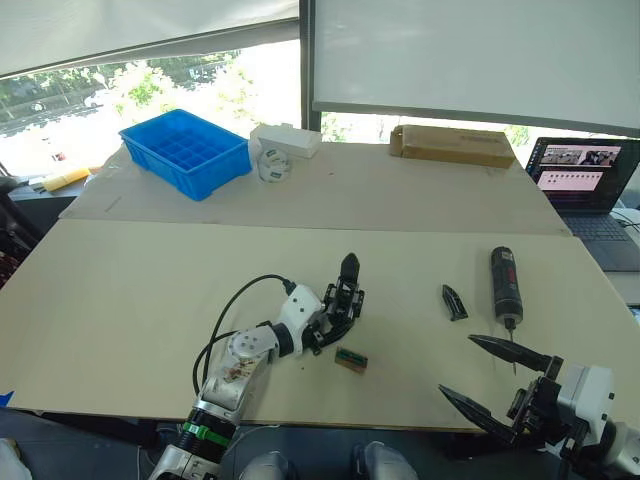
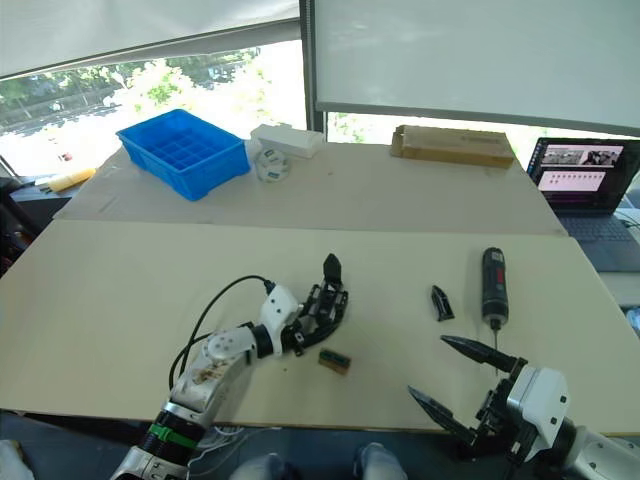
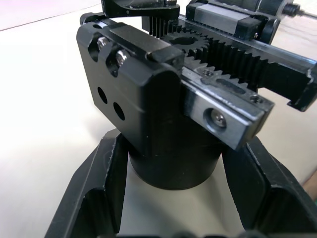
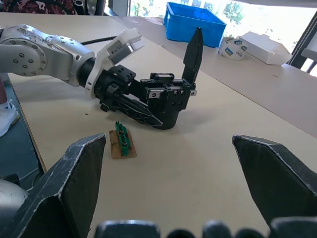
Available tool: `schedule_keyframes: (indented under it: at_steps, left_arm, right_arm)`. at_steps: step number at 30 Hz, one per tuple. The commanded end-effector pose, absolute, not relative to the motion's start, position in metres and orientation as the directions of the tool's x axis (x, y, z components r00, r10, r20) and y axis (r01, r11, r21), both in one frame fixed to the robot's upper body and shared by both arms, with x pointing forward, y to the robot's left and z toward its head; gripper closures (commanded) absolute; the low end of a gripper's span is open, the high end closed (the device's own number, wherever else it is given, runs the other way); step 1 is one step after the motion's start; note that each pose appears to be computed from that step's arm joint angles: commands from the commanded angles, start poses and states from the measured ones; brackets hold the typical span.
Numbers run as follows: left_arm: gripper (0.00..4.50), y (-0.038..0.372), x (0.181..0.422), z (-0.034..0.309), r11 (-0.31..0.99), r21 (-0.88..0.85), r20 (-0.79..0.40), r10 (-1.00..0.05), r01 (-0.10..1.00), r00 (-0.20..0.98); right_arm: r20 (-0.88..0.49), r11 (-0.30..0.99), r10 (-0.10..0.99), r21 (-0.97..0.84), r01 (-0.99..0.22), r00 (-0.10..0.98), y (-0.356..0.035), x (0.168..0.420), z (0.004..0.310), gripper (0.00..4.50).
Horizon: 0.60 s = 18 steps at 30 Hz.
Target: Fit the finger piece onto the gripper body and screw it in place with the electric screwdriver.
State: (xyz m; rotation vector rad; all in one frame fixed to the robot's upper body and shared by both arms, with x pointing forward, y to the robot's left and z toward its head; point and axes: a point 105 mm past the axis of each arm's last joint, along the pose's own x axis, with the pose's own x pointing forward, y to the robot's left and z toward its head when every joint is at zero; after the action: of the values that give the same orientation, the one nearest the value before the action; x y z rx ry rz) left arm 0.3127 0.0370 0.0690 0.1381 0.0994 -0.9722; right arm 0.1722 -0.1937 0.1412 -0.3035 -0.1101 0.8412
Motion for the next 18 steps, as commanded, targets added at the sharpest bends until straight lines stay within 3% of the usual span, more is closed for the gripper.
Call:
schedule_keyframes:
  at_steps: [1, 13, 17, 18]
  left_arm:
    - [2.22, 0.027, 0.311, 0.086, 0.512, 0.106, -0.096, -0.848, 0.852, 0.521]
    - [2.22, 0.032, 0.31, 0.071, 0.53, 0.087, -0.165, -0.828, 0.844, 0.537]
    - [0.3, 0.039, 0.314, 0.072, 0.545, 0.082, -0.166, -0.818, 0.834, 0.551]
    - [0.04, 0.04, 0.314, 0.072, 0.545, 0.083, -0.167, -0.818, 0.834, 0.551]
  right_arm:
    - [-0.009, 0.626, 0.747, -0.327, -0.708, 0.665, -0.194, 0.169, 0.143, 0.0]
    - [-0.009, 0.639, 0.737, -0.316, -0.701, 0.676, -0.195, 0.162, 0.138, 0.0]
    - [-0.011, 0.641, 0.735, -0.315, -0.7, 0.678, -0.197, 0.16, 0.137, 0.0]
    - [-0.011, 0.641, 0.735, -0.315, -0.7, 0.678, -0.197, 0.16, 0.137, 0.0]
